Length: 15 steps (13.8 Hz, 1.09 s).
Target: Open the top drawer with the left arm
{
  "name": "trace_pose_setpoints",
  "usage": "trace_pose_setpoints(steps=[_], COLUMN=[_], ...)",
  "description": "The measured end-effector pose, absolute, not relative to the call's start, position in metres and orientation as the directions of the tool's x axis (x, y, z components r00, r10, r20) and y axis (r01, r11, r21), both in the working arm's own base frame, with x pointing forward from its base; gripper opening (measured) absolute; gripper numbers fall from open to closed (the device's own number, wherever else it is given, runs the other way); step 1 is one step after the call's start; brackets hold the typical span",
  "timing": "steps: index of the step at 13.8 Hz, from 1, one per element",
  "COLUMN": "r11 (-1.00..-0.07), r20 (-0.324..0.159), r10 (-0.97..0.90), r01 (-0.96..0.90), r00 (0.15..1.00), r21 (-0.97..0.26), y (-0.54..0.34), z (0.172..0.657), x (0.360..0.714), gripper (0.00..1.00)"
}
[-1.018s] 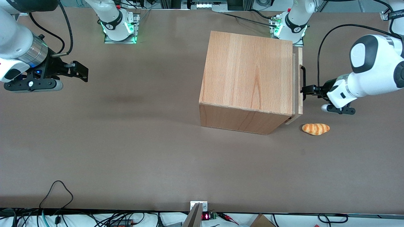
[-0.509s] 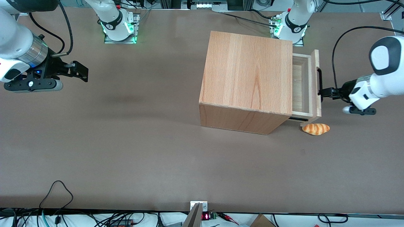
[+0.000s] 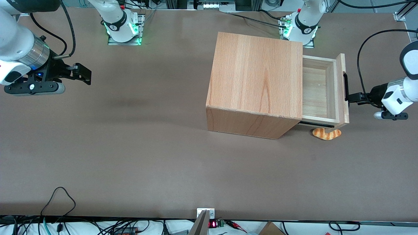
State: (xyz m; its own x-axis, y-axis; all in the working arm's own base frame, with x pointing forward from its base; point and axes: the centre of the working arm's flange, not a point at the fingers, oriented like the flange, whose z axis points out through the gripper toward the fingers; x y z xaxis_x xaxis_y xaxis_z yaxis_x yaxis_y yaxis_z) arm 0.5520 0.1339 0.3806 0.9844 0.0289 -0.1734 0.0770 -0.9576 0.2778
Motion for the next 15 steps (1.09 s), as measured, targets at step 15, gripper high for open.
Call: trace_pose_setpoints(steps=[15], r11=[-0.958], r20=[-0.137], r10=[0.049], r01=[0.086], r00=[0.989], r21=[0.274], y=[0.209], z=[0.441], x=[0.562], gripper=[1.0])
